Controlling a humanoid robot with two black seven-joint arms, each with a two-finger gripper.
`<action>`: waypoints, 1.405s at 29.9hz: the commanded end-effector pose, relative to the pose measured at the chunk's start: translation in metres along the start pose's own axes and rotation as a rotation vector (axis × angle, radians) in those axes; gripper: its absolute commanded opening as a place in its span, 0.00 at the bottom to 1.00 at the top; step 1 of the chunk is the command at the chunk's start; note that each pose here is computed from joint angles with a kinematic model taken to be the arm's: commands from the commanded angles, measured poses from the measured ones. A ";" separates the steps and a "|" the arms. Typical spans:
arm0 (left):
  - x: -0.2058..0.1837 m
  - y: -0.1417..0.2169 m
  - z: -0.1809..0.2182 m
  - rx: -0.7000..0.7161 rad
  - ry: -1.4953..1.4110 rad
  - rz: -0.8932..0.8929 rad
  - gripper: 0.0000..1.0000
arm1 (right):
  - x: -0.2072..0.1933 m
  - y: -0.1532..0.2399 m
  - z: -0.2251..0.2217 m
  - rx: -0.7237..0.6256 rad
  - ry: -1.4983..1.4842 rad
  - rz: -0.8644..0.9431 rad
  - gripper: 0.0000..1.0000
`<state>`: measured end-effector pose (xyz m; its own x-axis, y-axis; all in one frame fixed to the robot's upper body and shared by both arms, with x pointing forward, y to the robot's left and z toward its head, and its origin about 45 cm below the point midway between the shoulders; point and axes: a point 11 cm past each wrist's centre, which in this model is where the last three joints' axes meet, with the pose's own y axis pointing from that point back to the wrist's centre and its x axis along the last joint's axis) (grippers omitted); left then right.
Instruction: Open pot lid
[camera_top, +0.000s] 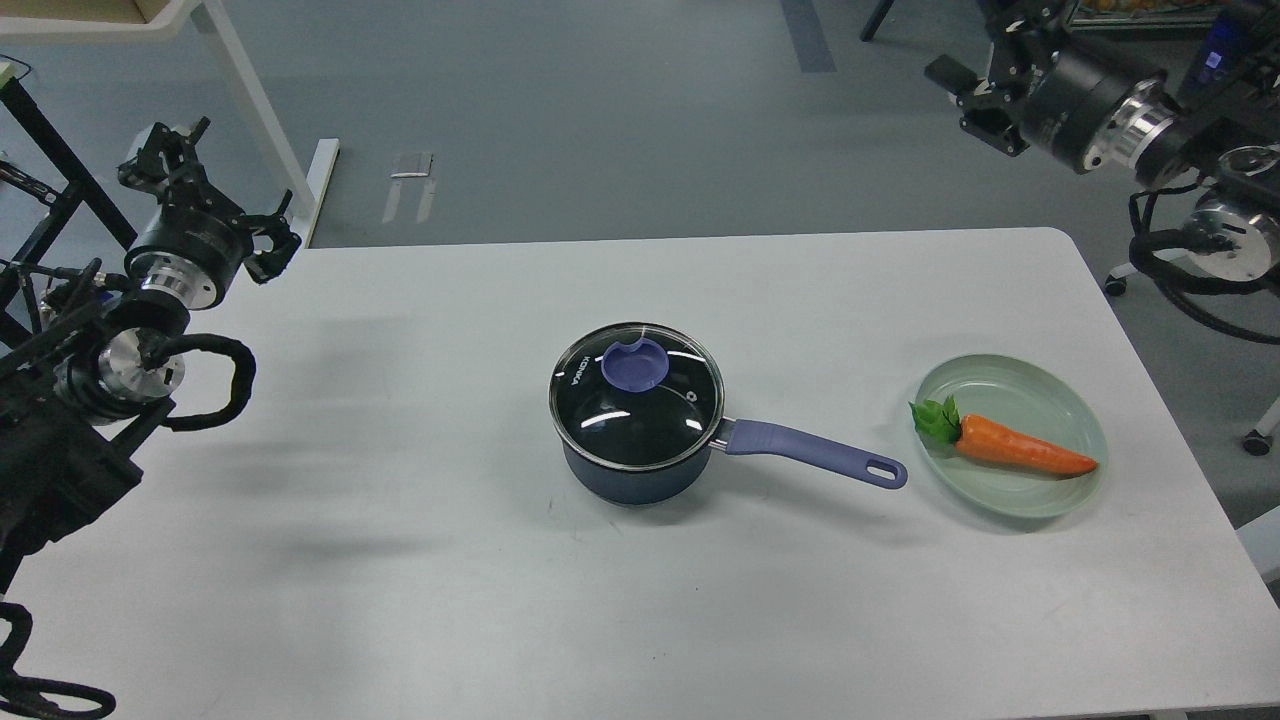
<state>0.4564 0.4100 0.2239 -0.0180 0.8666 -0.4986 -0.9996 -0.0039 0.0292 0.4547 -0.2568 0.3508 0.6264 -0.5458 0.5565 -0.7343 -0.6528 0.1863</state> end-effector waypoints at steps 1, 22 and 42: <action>0.000 0.003 0.000 0.013 -0.006 -0.035 0.99 | -0.042 -0.007 -0.006 -0.035 0.238 -0.204 1.00; -0.024 0.006 -0.014 0.053 0.016 -0.108 0.99 | -0.164 0.037 0.082 -0.164 0.899 -0.945 0.93; -0.032 0.003 -0.014 0.064 0.012 -0.132 0.99 | -0.170 0.032 0.075 -0.123 0.918 -0.974 0.41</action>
<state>0.4530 0.3766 0.2271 0.1091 0.8504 -0.5148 -0.9906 0.1358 0.0143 0.3446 -0.2266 0.2013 0.5421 0.6858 0.4856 -0.1447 -0.4931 0.8579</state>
